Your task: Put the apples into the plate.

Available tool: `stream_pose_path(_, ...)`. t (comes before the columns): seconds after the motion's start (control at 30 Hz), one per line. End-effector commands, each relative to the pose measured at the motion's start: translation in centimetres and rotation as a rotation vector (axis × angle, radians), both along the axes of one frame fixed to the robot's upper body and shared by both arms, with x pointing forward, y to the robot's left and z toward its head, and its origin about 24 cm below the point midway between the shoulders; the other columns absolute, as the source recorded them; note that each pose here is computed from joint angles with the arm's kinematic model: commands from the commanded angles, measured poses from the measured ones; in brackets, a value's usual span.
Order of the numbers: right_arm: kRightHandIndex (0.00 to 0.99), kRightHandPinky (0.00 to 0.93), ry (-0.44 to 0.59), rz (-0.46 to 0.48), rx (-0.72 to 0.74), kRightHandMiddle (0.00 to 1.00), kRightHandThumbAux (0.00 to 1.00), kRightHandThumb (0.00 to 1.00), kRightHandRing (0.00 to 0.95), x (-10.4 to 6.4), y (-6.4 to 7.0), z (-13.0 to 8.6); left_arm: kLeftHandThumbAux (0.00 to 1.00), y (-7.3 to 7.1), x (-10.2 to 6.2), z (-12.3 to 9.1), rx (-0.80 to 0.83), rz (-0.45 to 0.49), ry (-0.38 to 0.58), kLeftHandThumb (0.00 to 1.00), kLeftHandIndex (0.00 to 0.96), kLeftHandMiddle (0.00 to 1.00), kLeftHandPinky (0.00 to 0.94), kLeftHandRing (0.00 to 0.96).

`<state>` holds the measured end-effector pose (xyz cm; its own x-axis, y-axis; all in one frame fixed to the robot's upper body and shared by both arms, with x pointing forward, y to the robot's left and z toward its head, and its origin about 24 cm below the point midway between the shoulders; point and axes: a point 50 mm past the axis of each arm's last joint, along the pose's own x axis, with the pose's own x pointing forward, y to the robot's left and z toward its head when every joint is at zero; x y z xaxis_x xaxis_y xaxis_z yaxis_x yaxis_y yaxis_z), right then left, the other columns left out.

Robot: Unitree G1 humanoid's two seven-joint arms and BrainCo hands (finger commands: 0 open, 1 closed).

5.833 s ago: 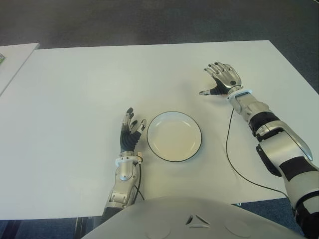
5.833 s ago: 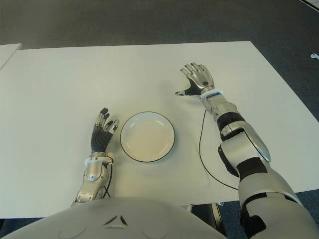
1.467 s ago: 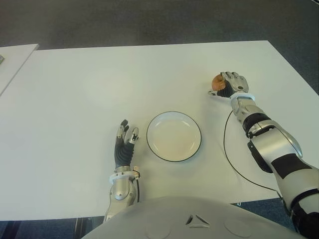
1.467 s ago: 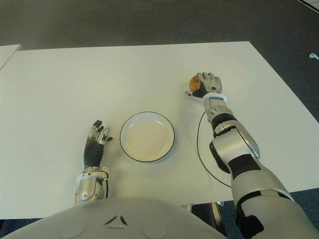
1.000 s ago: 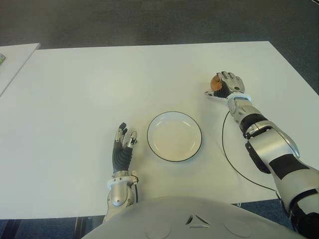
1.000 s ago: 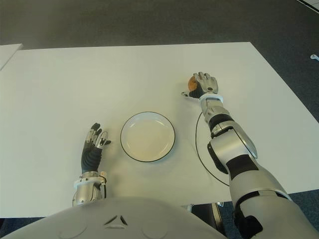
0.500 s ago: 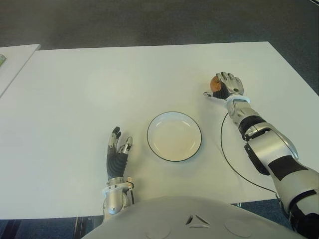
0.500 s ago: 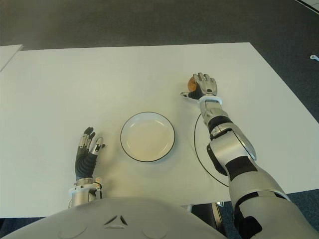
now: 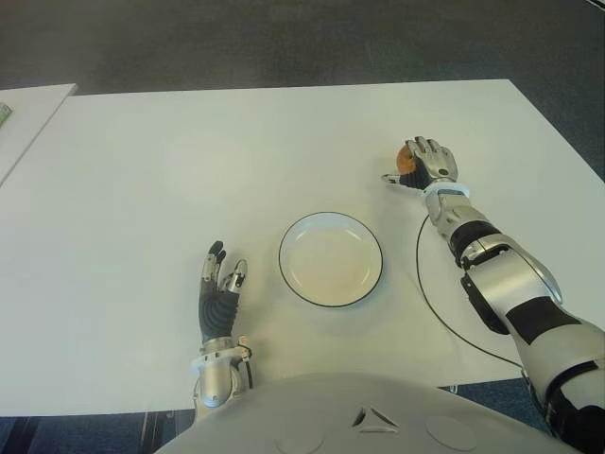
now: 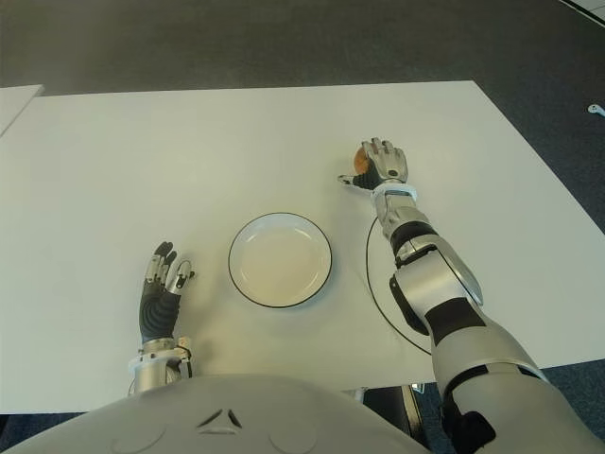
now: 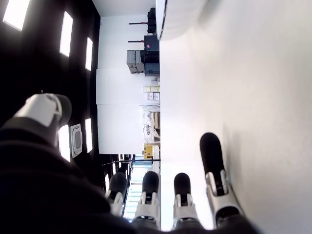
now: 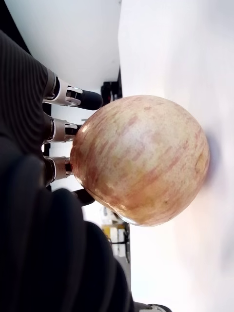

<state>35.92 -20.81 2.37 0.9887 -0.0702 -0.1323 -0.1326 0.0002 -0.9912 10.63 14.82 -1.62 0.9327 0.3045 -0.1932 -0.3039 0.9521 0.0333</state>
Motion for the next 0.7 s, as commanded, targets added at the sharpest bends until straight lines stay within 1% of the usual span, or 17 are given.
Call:
stream_pose_path(0.03,0.0,0.005,0.298,-0.055,0.007,0.0,0.33,0.175,0.0,-5.0,-0.7,-6.7,0.478,0.7,-2.0,-1.6,0.017,0.023,0.125,0.0,0.0,0.0,0.0,0.0)
stream_pose_path(0.13,0.0,0.011,0.305,-0.074,0.016,0.0,0.334,0.176,0.0,-5.1,-1.2,-6.7,0.485,0.7,-2.0,-1.5,0.023,0.025,0.121,0.0,0.001,0.0,0.0,0.0)
stream_pose_path(0.27,0.0,0.027,0.258,-0.062,0.03,0.004,0.344,0.182,0.0,-4.8,-0.8,-6.3,0.49,0.7,-2.1,-1.7,0.024,0.01,0.131,0.0,0.0,0.0,0.0,0.0)
stream_pose_path(0.33,0.02,0.053,0.252,-0.067,0.044,0.029,0.368,0.212,0.017,-4.8,-0.7,-6.3,0.494,0.6,-2.1,-1.8,0.019,0.01,0.132,0.0,0.0,0.0,0.0,0.0)
stream_pose_path(0.37,0.075,0.111,0.25,-0.07,0.05,0.088,0.399,0.269,0.077,-4.8,-0.7,-6.3,0.498,0.6,-2.2,-1.8,0.017,0.011,0.132,0.0,0.0,0.0,0.0,0.0)
stream_pose_path(0.4,0.111,0.149,0.25,-0.072,0.053,0.126,0.419,0.307,0.117,-4.8,-0.7,-6.3,0.5,0.7,-2.2,-1.8,0.016,0.012,0.132,0.0,0.0,0.0,0.0,0.0)
stream_pose_path(0.43,0.124,0.163,0.249,-0.074,0.055,0.14,0.426,0.32,0.131,-4.8,-0.7,-6.3,0.501,0.7,-2.2,-1.8,0.014,0.014,0.132,0.0,0.0,0.0,0.0,0.0)
stream_pose_path(0.5,0.215,0.282,0.247,-0.073,0.052,0.258,0.462,0.406,0.259,-4.7,-0.6,-6.3,0.505,0.7,-2.2,-1.8,0.013,0.018,0.132,0.0,0.0,0.0,0.0,0.0)
stream_pose_path(0.53,0.233,0.306,0.235,-0.068,0.036,0.282,0.468,0.422,0.284,-4.6,-0.3,-6.2,0.506,0.7,-2.2,-1.8,0.015,0.02,0.131,0.0,0.0,0.0,0.0,0.0)
stream_pose_path(0.57,0.302,0.381,0.226,-0.064,0.024,0.352,0.553,0.524,0.355,-4.6,-0.1,-6.2,0.505,0.8,-2.2,-1.9,0.017,0.021,0.131,0.0,0.0,0.0,0.0,0.0)
stream_pose_path(0.6,0.326,0.408,0.217,-0.062,0.011,0.377,0.584,0.56,0.38,-4.5,0.0,-6.2,0.504,0.8,-2.2,-1.9,0.02,0.022,0.131,0.0,0.0,0.0,0.0,0.0)
stream_pose_path(0.63,0.356,0.453,0.212,-0.062,0.003,0.413,0.618,0.659,0.424,-4.5,0.0,-6.2,0.501,0.8,-2.3,-1.9,0.022,0.022,0.13,0.0,0.0,0.0,0.0,0.0)
stream_pose_path(0.7,0.395,0.504,0.209,-0.074,-0.005,0.447,0.653,0.766,0.475,-4.7,0.0,-6.3,0.493,0.8,-2.3,-2.0,0.03,0.021,0.128,0.0,0.0,0.0,0.0,0.0)
